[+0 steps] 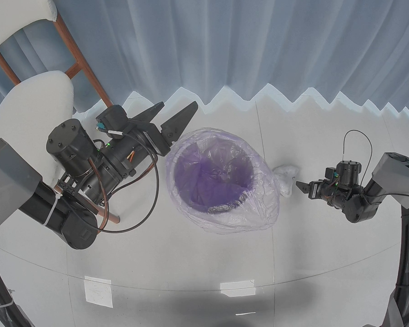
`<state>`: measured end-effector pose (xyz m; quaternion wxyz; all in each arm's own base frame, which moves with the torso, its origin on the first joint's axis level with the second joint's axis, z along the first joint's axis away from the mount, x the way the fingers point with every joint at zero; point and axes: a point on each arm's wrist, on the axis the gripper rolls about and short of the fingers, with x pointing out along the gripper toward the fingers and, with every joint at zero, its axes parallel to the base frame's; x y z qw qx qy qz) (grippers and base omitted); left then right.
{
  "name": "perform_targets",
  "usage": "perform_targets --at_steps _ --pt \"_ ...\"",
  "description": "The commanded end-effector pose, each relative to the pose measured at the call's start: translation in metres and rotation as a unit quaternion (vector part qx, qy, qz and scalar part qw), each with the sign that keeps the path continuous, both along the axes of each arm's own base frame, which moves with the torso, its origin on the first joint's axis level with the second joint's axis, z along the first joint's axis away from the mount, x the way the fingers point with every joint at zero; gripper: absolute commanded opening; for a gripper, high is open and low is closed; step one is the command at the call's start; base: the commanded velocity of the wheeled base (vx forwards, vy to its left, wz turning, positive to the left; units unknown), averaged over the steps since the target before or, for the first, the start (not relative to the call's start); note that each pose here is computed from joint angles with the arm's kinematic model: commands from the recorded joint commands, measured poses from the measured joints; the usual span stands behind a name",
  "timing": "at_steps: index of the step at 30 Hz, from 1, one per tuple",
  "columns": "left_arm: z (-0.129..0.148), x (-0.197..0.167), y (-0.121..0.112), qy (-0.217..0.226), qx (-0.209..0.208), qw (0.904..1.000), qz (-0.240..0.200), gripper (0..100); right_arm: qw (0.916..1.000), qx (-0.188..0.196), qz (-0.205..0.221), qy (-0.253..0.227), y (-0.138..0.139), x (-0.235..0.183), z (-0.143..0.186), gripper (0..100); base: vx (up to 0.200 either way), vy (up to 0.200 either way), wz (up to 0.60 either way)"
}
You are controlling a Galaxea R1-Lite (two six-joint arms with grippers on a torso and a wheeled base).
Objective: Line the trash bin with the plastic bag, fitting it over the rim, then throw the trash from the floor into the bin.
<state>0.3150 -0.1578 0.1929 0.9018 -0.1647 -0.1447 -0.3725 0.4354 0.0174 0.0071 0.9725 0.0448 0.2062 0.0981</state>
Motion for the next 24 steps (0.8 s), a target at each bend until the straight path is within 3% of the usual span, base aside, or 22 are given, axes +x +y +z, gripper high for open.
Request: perform_targets --at_steps 1,17,18,24 --pt "0.002 -0.003 -0.004 -0.002 -0.004 1.0 -0.001 100 0.9993 -0.007 -0.008 0.037 0.004 0.043 -0.04 100 0.0 0.0 0.0" --pt "-0.001 -0.002 -0.005 0.003 -0.002 1.0 -0.002 100 0.9986 -0.006 0.014 0.051 0.033 0.095 -0.084 100 0.0 0.0 0.0" --pt "-0.001 -0.001 -0.005 0.001 -0.002 1.0 -0.001 100 0.9989 -0.003 0.015 0.045 0.035 0.098 -0.085 0 0.0 0.0 0.0" --pt "-0.001 -0.001 -0.005 0.003 -0.002 1.0 0.0 100 0.9999 0.004 0.013 0.006 0.036 0.101 -0.06 0 0.0 0.0 0.0"
